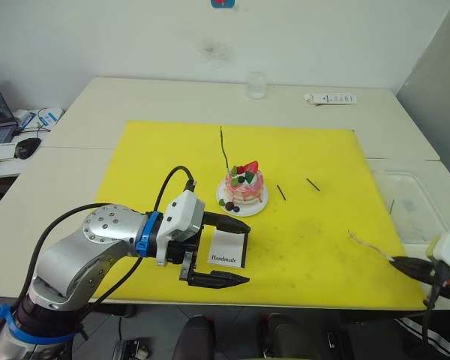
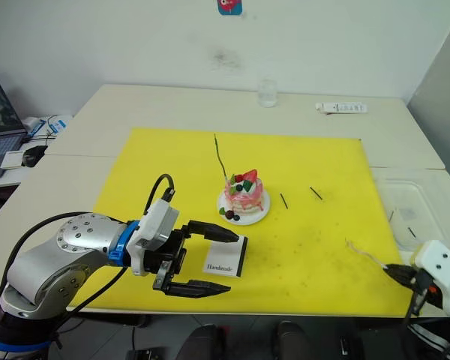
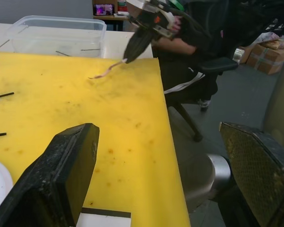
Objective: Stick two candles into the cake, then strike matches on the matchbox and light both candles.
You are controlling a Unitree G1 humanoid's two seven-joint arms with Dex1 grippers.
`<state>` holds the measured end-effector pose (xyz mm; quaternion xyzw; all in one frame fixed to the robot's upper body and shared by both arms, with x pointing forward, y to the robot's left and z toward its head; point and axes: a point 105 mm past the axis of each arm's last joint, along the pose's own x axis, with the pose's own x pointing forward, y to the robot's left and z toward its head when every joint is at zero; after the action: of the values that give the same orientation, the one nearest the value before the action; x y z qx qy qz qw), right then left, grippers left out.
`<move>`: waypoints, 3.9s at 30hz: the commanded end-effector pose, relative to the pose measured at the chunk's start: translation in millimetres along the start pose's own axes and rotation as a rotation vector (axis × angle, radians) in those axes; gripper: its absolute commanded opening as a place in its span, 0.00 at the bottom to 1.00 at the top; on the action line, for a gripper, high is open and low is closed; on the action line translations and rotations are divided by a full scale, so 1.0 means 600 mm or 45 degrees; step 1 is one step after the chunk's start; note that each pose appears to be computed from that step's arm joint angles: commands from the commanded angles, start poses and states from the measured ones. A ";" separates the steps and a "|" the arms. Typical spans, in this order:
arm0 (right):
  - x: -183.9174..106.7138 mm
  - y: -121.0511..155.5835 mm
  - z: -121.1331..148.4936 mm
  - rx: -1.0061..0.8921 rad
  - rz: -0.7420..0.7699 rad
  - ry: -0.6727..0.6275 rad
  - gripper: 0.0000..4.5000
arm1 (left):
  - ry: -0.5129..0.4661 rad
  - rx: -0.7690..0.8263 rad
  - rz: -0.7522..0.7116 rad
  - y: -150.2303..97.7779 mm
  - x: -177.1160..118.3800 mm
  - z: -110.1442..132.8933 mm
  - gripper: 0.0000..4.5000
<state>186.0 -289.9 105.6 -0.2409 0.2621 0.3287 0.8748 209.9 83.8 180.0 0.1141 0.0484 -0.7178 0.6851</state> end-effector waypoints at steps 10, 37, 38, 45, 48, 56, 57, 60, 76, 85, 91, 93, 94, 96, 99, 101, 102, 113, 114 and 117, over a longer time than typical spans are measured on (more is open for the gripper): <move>0.005 -0.003 -0.011 0.015 0.013 0.013 0.01 | -0.026 0.042 -0.040 -0.006 0.008 0.010 1.00; 0.019 -0.017 0.073 -0.147 0.128 0.527 0.69 | -0.006 0.062 -0.038 -0.018 0.035 -0.003 1.00; 0.023 -0.017 0.071 -0.167 0.144 0.550 0.69 | -0.007 0.062 -0.038 -0.018 0.037 -0.004 1.00; 0.032 -0.023 0.057 -0.178 0.211 0.653 0.69 | -0.017 0.064 -0.019 -0.018 0.041 -0.003 1.00; 0.032 -0.027 0.049 -0.162 0.208 0.675 0.69 | -0.017 0.062 -0.012 -0.018 0.040 -0.004 1.00; 0.038 -0.028 0.033 -0.092 0.207 0.691 0.69 | -0.020 0.062 -0.002 -0.017 0.044 -0.006 1.00; 0.037 -0.028 0.031 -0.088 0.207 0.695 0.69 | -0.021 0.061 -0.002 -0.017 0.044 -0.007 1.00; 0.038 -0.027 0.029 -0.083 0.212 0.701 0.61 | -0.021 0.060 -0.002 -0.018 0.044 -0.007 1.00; 0.028 -0.036 0.074 0.042 0.195 0.540 0.01 | -0.016 0.054 0.058 -0.009 0.032 -0.012 1.00; 0.051 -0.012 0.281 0.012 0.188 -0.421 0.01 | -0.070 -0.003 0.409 0.048 -0.029 0.003 1.00; 0.098 0.013 0.397 0.014 0.013 -1.123 0.01 | -0.124 -0.003 0.552 0.077 -0.049 0.013 1.00; 0.120 0.021 0.408 0.048 -0.008 -1.193 0.01 | -0.180 -0.006 0.598 0.085 -0.052 0.021 1.00; 0.132 0.024 0.411 0.068 -0.033 -1.225 0.01 | -0.213 -0.012 0.614 0.087 -0.052 0.026 1.00; 0.159 0.031 0.411 0.099 -0.058 -1.253 0.01 | -0.246 -0.015 0.628 0.088 -0.053 0.031 1.00; 0.187 0.046 0.409 0.113 -0.062 -1.291 0.01 | -0.273 -0.012 0.652 0.086 -0.059 0.034 1.00; 0.203 0.053 0.407 0.138 -0.064 -1.305 0.01 | -0.279 -0.017 0.663 0.085 -0.064 0.035 1.00; 0.210 0.058 0.408 0.147 -0.059 -1.312 0.01 | -0.276 -0.011 0.671 0.086 -0.066 0.035 1.00; 0.260 0.062 0.395 0.168 -0.075 -1.331 0.01 | -0.206 0.032 0.673 0.087 -0.074 0.032 1.00; 0.261 0.062 0.394 0.169 -0.078 -1.333 0.01 | -0.205 0.032 0.672 0.087 -0.074 0.032 1.00; 0.261 0.060 0.393 0.166 -0.094 -1.337 0.01 | -0.201 0.035 0.662 0.086 -0.073 0.032 1.00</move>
<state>334.0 -55.2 162.6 0.0058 -0.1705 0.3586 0.9178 264.3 119.4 203.7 0.0580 -0.0251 -0.5218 0.8507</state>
